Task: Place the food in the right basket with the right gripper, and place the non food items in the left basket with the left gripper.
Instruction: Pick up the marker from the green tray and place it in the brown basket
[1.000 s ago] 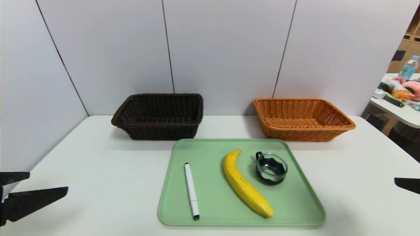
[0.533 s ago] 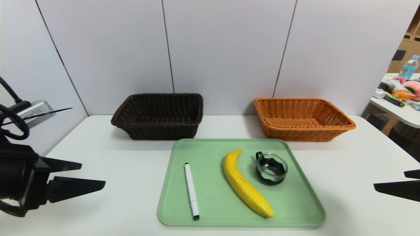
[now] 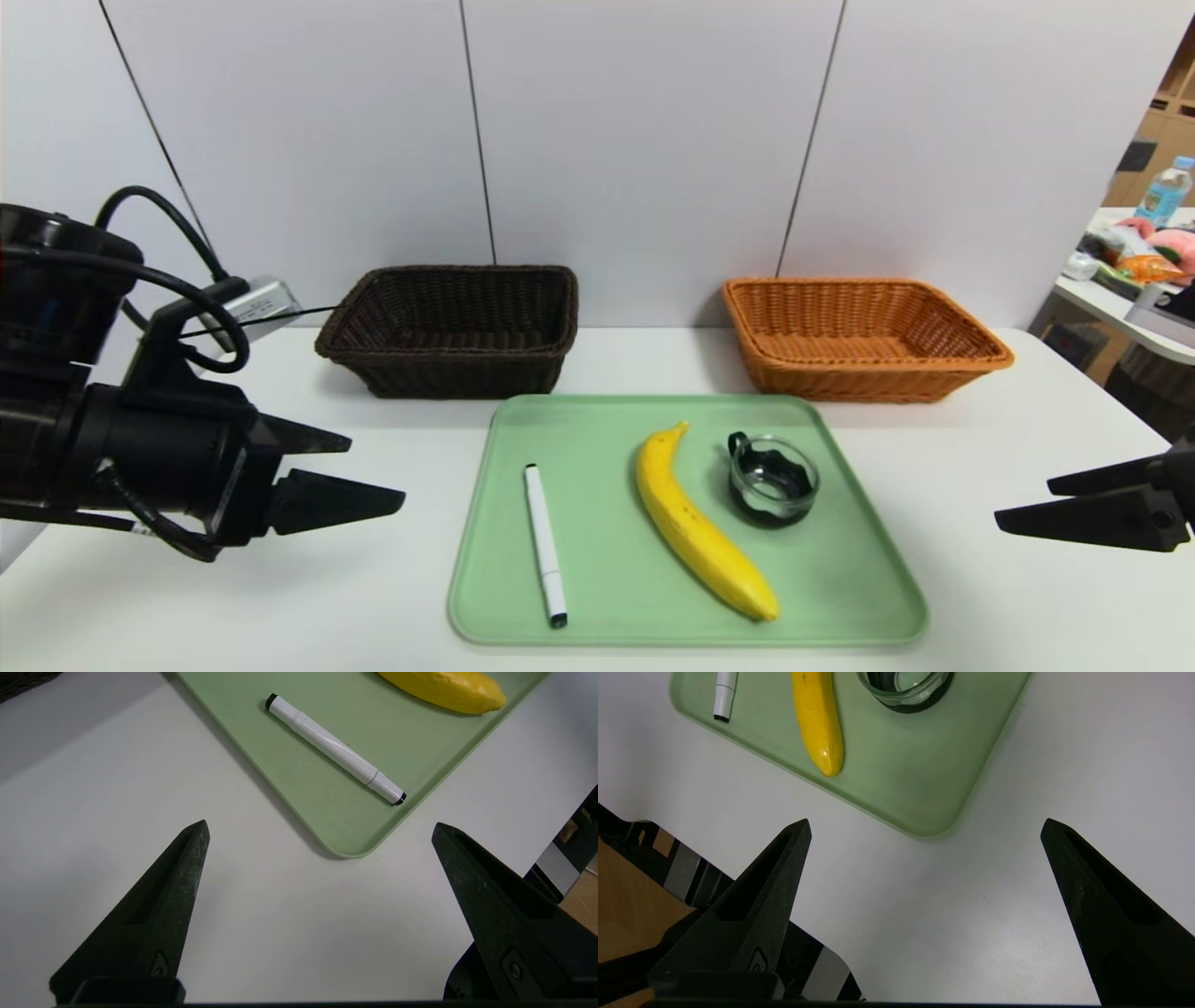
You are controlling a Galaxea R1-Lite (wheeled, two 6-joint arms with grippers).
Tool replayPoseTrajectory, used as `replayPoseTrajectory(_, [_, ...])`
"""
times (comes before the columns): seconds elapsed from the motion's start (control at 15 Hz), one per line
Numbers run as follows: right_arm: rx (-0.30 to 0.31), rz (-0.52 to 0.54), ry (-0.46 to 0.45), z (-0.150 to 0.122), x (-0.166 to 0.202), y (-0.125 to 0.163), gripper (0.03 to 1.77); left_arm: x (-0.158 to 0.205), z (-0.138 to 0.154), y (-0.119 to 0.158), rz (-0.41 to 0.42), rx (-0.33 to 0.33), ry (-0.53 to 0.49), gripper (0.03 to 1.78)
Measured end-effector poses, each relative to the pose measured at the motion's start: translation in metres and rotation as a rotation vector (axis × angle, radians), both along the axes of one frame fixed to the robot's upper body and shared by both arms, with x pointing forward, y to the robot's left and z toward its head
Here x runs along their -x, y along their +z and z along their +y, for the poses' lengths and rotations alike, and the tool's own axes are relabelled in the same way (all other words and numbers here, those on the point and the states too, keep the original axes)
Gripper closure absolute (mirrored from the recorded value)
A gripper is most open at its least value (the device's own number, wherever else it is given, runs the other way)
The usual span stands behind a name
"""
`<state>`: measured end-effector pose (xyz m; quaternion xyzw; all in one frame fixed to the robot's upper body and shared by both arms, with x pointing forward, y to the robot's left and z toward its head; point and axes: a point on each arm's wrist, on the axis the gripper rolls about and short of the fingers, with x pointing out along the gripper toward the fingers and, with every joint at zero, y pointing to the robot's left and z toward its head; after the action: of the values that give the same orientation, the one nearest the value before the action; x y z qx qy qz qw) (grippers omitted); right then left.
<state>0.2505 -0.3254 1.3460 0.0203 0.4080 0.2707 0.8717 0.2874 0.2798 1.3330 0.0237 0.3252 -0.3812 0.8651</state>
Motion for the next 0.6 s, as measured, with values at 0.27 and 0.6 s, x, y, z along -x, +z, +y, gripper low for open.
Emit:
replayPoseTrajectory(0.27, [0.007, -0.08, -0.006, 0.0, -0.011, -0.005, 0.1, -0.009, -0.019, -0.005, -0.007, 0.057, -0.126, 0.12])
replayPoseTrajectory(0.6, [0.123, -0.146, 0.056, 0.001, -0.014, -0.003, 0.1, -0.011, -0.038, -0.013, -0.104, 0.06, -0.225, 0.12])
